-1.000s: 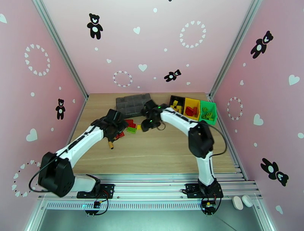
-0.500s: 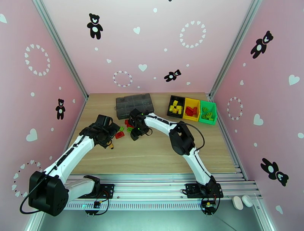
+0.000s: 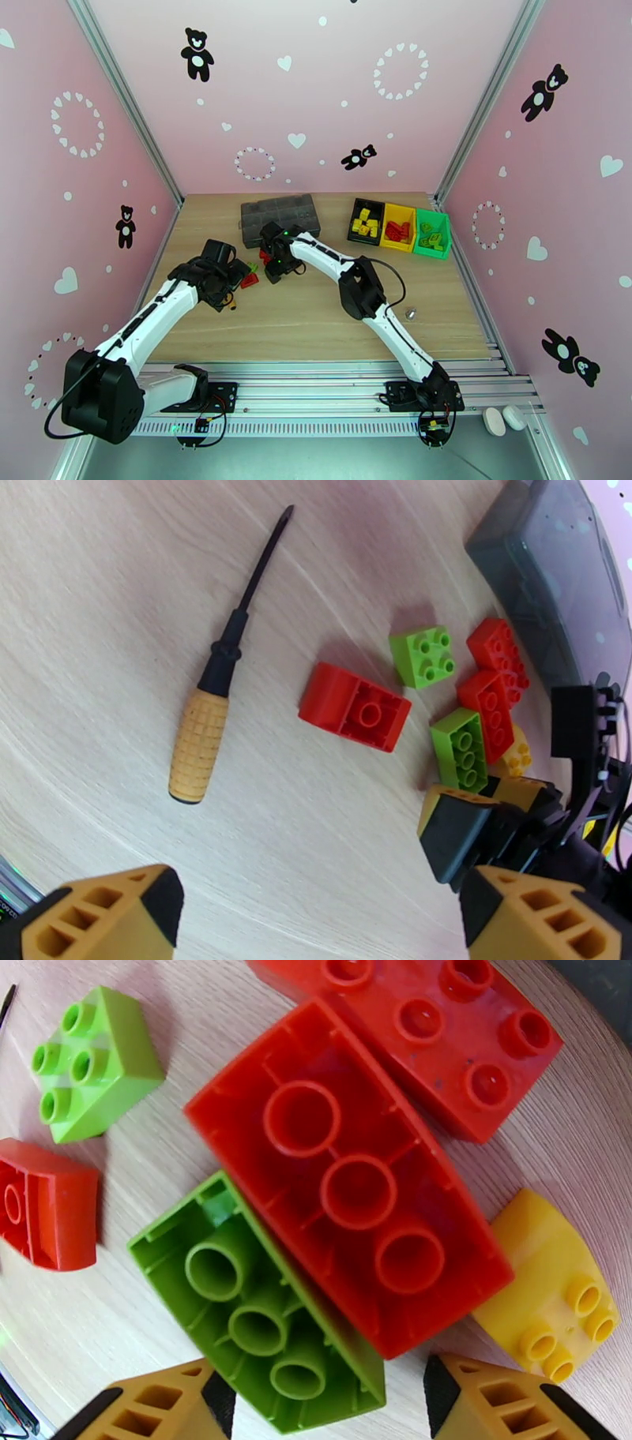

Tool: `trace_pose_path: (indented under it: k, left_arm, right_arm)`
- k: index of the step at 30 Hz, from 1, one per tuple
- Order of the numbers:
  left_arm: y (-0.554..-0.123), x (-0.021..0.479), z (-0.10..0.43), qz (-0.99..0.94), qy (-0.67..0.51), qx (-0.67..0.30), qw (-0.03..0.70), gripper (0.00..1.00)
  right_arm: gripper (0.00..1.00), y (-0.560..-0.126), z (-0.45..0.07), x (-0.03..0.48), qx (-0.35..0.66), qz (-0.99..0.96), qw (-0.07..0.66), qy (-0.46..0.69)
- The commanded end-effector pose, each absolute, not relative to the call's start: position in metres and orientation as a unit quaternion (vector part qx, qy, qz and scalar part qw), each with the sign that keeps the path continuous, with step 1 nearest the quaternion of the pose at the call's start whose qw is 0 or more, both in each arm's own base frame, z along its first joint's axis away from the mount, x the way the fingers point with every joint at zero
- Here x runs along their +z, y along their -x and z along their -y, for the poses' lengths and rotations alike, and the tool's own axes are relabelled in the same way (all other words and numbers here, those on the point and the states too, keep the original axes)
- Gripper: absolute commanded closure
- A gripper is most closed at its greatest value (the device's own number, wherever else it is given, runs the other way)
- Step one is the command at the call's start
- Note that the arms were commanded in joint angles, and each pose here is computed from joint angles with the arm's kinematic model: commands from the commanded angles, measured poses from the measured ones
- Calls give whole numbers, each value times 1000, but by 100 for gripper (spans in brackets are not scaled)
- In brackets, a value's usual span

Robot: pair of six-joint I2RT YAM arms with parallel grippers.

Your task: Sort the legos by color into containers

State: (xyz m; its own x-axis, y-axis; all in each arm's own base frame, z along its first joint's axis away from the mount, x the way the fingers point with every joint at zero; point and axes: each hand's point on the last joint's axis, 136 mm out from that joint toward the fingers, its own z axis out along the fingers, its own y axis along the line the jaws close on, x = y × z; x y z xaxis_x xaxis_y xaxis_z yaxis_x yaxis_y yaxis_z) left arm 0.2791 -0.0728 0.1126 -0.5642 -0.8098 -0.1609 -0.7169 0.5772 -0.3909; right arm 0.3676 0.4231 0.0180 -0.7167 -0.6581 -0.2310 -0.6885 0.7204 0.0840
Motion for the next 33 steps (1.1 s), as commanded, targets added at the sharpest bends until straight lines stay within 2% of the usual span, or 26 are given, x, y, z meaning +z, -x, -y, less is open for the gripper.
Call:
trace_pose_path:
  k: [1, 9, 23, 33]
  left_arm:
    - [-282, 118, 76, -881, 423, -147, 155, 2]
    - [-284, 120, 79, -883, 417, -152, 153, 2]
    - [-263, 124, 71, -872, 434, -156, 163, 1]
    - [-254, 125, 68, -863, 448, -163, 170, 2]
  right_arm:
    - [32, -367, -429, -6, 85, -926, 79, 359]
    - [34, -367, -447, -6, 123, -926, 81, 348]
    - [52, -344, -464, 0, 130, -914, 78, 376]
    - [64, -332, -457, 5, 113, -917, 68, 377]
